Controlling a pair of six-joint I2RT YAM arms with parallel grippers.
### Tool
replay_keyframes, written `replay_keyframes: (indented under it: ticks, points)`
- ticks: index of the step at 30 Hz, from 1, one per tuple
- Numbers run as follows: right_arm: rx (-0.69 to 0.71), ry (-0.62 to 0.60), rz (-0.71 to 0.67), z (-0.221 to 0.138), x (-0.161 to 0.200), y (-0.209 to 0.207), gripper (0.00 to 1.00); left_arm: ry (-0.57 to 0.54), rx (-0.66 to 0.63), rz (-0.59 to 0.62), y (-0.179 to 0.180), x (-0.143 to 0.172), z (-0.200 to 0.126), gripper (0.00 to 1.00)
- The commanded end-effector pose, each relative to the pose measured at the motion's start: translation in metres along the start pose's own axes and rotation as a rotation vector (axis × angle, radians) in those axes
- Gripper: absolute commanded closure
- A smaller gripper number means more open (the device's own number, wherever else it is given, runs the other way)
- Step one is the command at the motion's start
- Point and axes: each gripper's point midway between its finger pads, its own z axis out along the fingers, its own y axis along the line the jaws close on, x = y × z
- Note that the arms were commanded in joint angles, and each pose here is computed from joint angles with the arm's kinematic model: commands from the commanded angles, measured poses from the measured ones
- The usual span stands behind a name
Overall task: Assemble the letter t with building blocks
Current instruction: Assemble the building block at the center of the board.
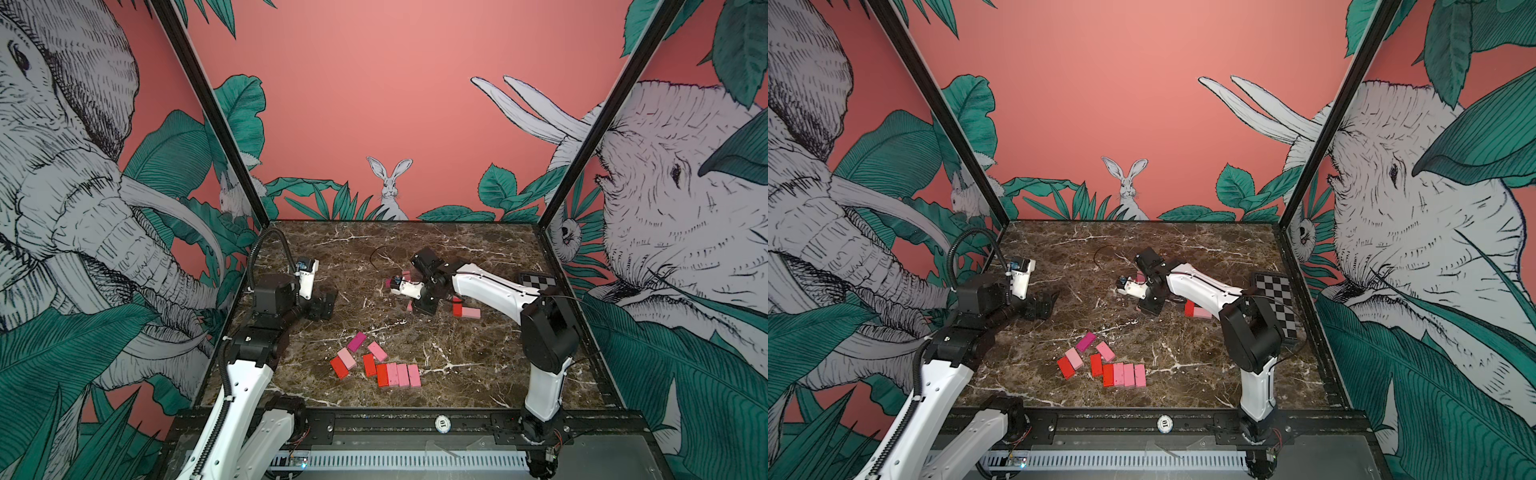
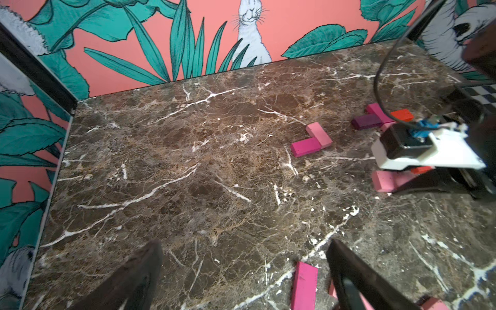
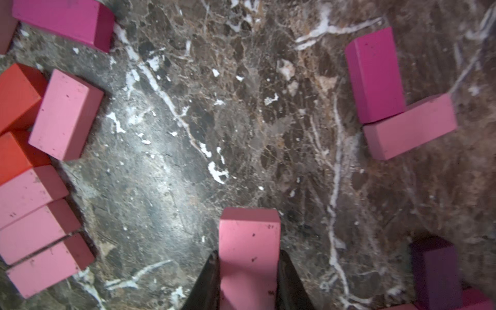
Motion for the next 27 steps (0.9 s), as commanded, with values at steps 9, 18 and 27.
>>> replay_keyframes:
  ticks: [9,18,27]
  points:
    - [0.093,0.096,-0.214,-0.008,0.016,-0.098,1.00,-0.074,0.212,0.091,-0.038,-0.001,-0.007,0.04]
    - [0.028,0.033,-0.358,0.007,0.008,-0.118,1.00,-0.036,0.182,0.172,-0.034,0.021,-0.006,0.03]
    - [-0.030,0.012,-0.433,0.029,0.009,-0.113,1.00,-0.020,0.185,0.201,-0.034,0.019,-0.005,0.04]
